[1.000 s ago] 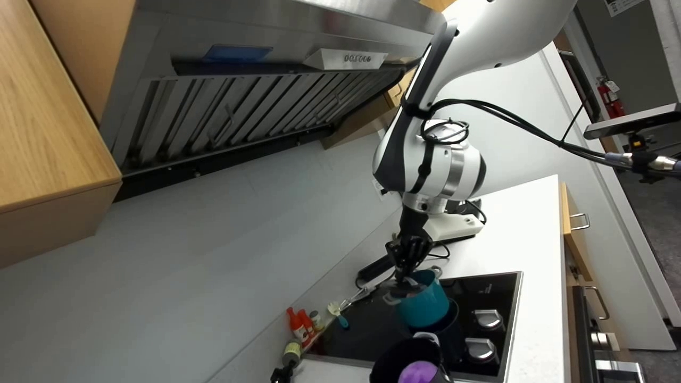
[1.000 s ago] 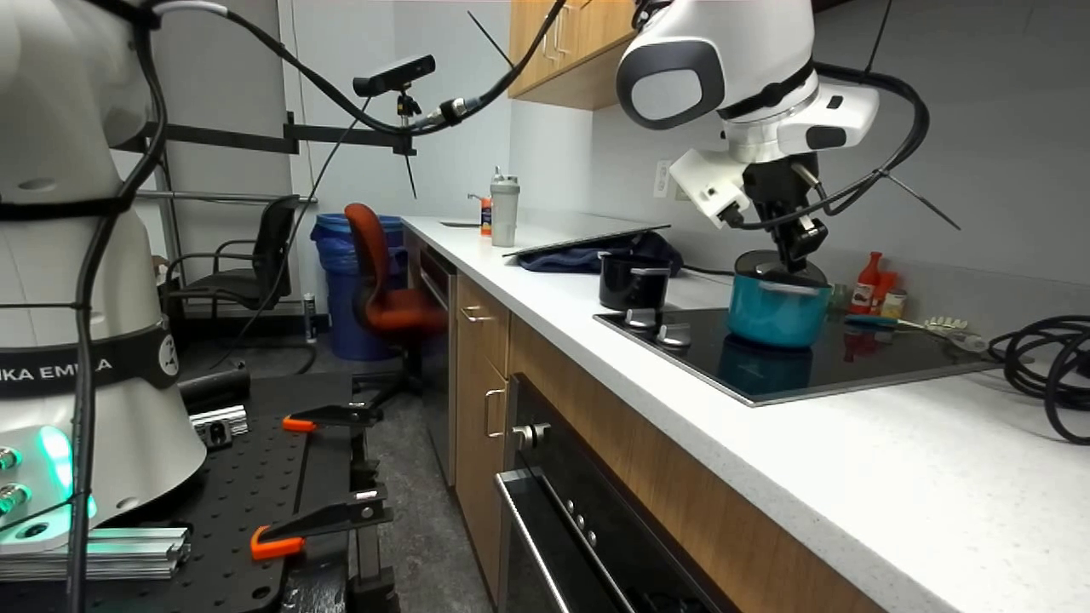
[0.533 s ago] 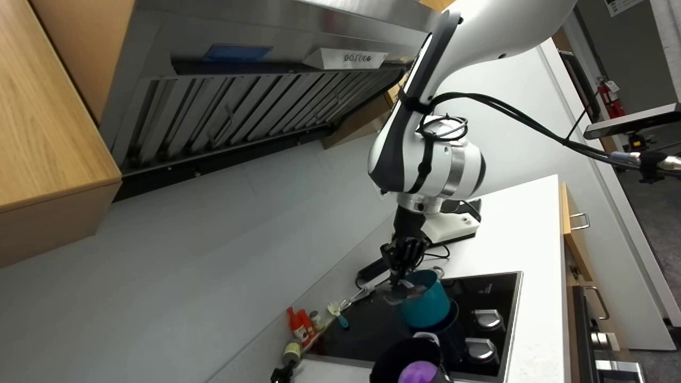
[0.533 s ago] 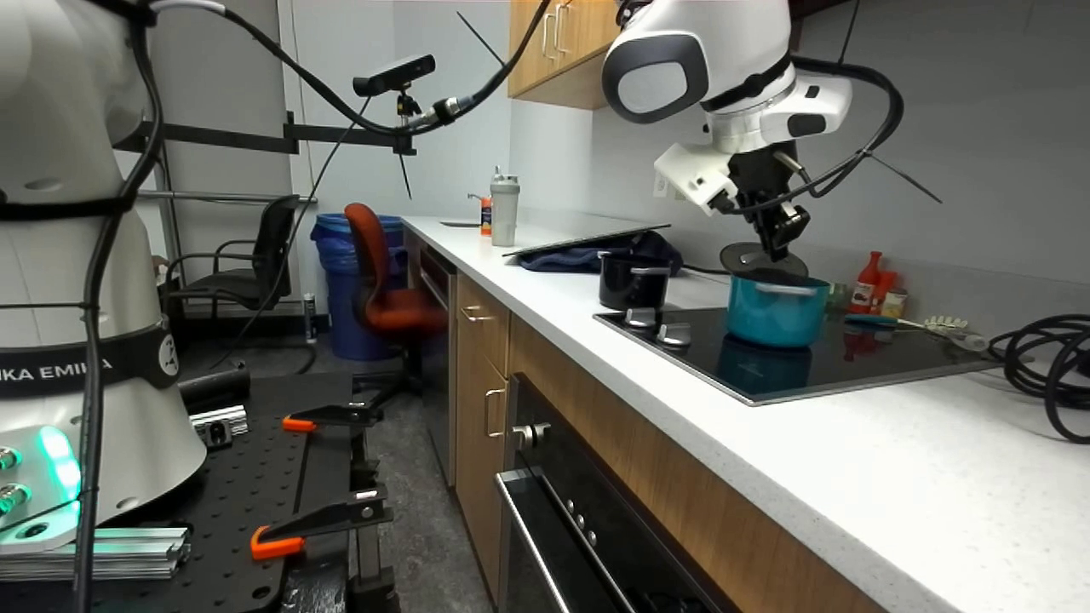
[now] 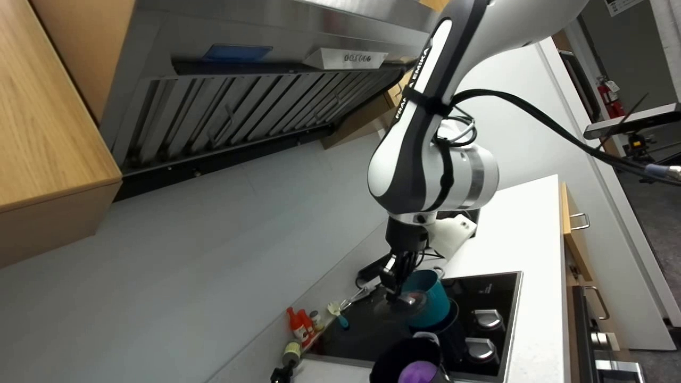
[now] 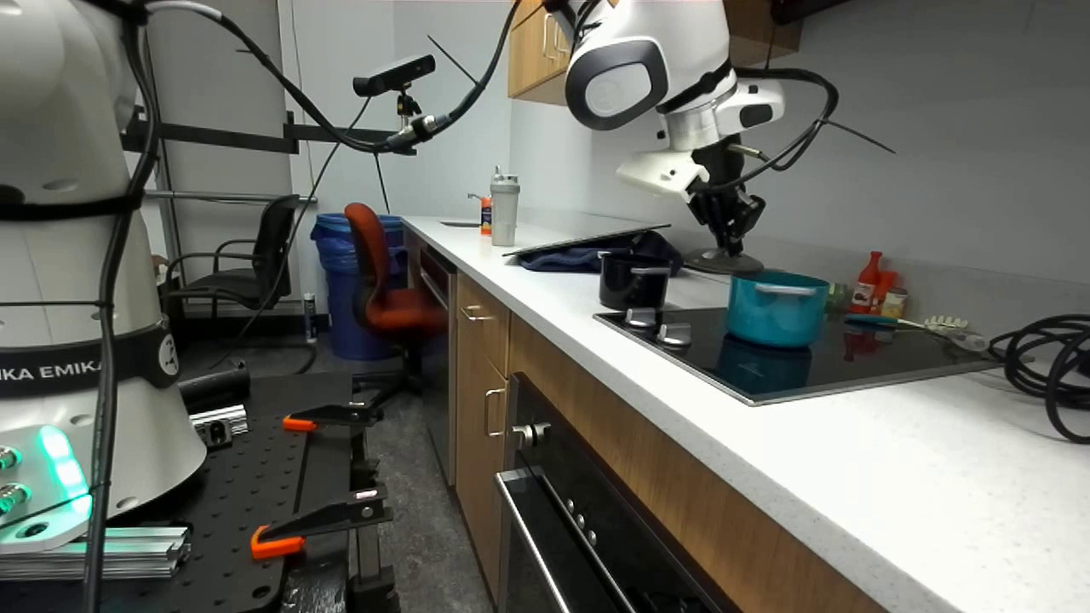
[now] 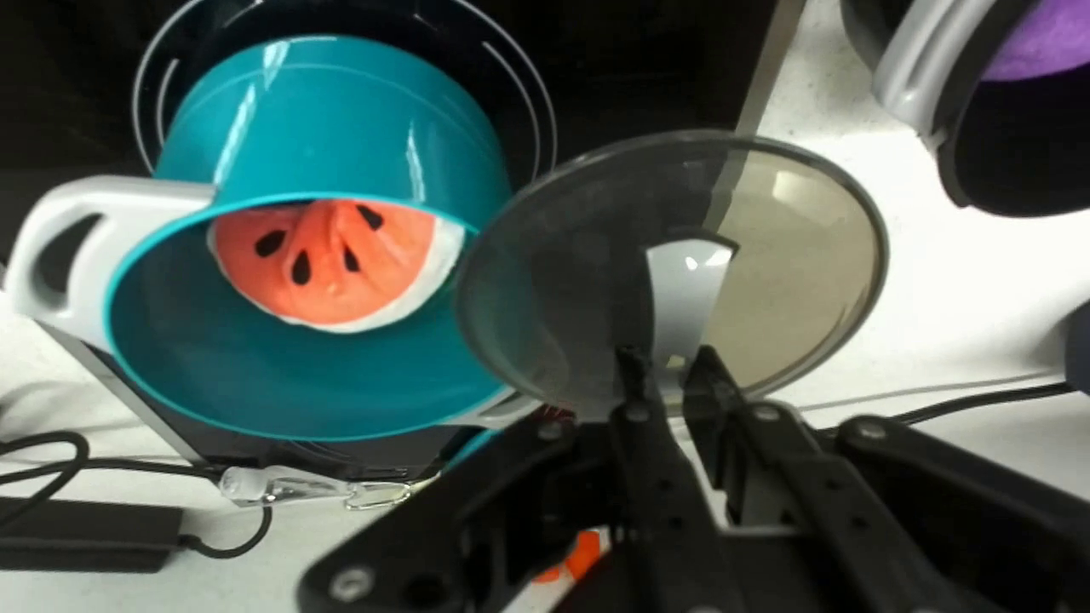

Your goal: Move the lid from the blue pot to the black pot

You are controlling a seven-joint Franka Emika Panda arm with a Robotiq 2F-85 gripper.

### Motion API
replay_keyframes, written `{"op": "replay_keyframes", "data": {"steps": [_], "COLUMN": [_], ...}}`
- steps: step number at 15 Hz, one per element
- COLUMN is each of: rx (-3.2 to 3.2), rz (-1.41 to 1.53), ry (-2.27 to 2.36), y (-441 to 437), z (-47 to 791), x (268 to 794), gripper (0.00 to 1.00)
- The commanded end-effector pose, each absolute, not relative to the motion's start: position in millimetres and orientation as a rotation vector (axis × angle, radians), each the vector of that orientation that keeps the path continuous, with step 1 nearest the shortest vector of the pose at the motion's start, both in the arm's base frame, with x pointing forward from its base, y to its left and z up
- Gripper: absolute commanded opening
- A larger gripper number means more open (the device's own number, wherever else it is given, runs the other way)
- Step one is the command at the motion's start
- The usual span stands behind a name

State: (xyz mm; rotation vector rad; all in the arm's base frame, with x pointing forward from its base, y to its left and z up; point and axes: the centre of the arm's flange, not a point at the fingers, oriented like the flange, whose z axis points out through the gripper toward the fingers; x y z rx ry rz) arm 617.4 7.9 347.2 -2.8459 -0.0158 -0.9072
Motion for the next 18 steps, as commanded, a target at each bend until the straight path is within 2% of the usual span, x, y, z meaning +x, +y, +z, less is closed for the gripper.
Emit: {"op": "replay_keyframes", "data": {"steps": [1, 18], "rx": [-2.896, -2.923], "rz": [-0.927, -0.927], "ry": [-0.145, -0.506], "y": [32.5, 99.1], "z": [350.6, 353.2], "x": [603.0, 574.3], "gripper": [0.04, 0.04]}}
